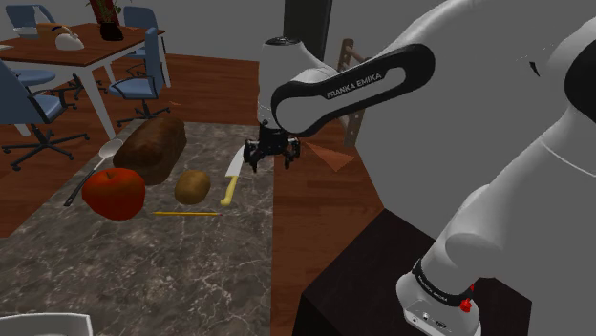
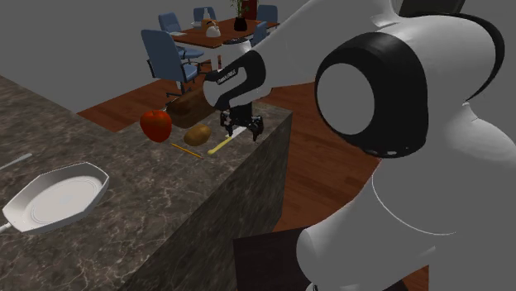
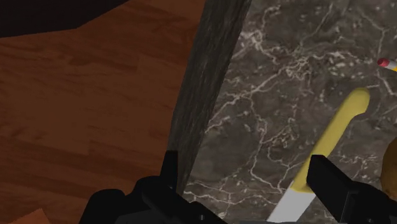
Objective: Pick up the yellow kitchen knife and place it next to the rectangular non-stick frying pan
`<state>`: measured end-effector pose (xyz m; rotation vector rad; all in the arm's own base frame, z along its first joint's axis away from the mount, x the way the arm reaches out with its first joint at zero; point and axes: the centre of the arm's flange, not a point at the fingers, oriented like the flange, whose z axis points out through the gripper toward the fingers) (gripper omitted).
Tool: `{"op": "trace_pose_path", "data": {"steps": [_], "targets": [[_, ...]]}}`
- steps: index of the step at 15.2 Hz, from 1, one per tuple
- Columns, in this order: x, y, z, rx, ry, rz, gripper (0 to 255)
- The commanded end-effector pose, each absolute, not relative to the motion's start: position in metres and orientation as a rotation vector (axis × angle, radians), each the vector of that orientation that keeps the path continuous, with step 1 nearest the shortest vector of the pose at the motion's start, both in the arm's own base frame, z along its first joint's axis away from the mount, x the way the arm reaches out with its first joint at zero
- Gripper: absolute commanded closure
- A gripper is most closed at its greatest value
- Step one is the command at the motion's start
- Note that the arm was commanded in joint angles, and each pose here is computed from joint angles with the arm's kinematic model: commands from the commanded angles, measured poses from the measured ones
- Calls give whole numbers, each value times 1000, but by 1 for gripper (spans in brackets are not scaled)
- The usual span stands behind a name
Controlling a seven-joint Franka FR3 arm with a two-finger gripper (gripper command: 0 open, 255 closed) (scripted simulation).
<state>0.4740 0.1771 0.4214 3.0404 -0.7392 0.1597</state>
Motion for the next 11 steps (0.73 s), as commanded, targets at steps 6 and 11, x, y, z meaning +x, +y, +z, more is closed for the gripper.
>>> {"op": "trace_pose_path", "data": {"steps": [6, 11], "targets": [[545, 217, 387, 3009, -886, 254, 0], [573, 231, 366, 2994, -939, 288, 0]]}}
